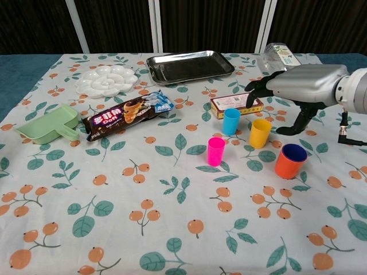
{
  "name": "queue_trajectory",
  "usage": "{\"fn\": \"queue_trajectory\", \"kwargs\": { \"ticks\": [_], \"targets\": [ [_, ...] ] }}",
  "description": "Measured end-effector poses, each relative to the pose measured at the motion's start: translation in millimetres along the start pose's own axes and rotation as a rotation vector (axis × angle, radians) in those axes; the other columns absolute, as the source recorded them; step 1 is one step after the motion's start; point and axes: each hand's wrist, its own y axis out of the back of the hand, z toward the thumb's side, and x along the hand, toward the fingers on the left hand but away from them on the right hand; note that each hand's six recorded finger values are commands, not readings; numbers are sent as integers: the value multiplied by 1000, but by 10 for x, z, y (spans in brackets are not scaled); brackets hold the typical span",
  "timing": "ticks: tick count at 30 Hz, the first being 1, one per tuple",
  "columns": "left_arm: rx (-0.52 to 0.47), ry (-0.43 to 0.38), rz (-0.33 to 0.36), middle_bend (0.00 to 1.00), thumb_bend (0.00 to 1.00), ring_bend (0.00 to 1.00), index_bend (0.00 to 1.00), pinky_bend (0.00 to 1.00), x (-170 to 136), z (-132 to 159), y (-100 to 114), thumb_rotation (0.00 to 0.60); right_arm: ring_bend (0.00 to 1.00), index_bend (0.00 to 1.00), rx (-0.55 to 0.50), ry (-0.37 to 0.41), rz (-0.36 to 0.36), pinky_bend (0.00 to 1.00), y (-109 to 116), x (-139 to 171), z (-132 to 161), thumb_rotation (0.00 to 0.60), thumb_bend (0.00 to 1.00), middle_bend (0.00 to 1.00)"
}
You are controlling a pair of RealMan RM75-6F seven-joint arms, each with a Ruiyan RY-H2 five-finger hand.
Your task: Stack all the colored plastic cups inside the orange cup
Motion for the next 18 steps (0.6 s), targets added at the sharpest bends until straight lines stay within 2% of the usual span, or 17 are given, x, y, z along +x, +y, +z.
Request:
{"fn": "queue_trajectory", "kwargs": {
  "ticks": [18],
  "targets": [
    [1, 3, 2, 78, 187, 6, 89, 0, 5, 5, -4, 600, 32, 270, -1, -3, 6, 4, -87, -71, 22, 600, 437, 0]
  ]
}}
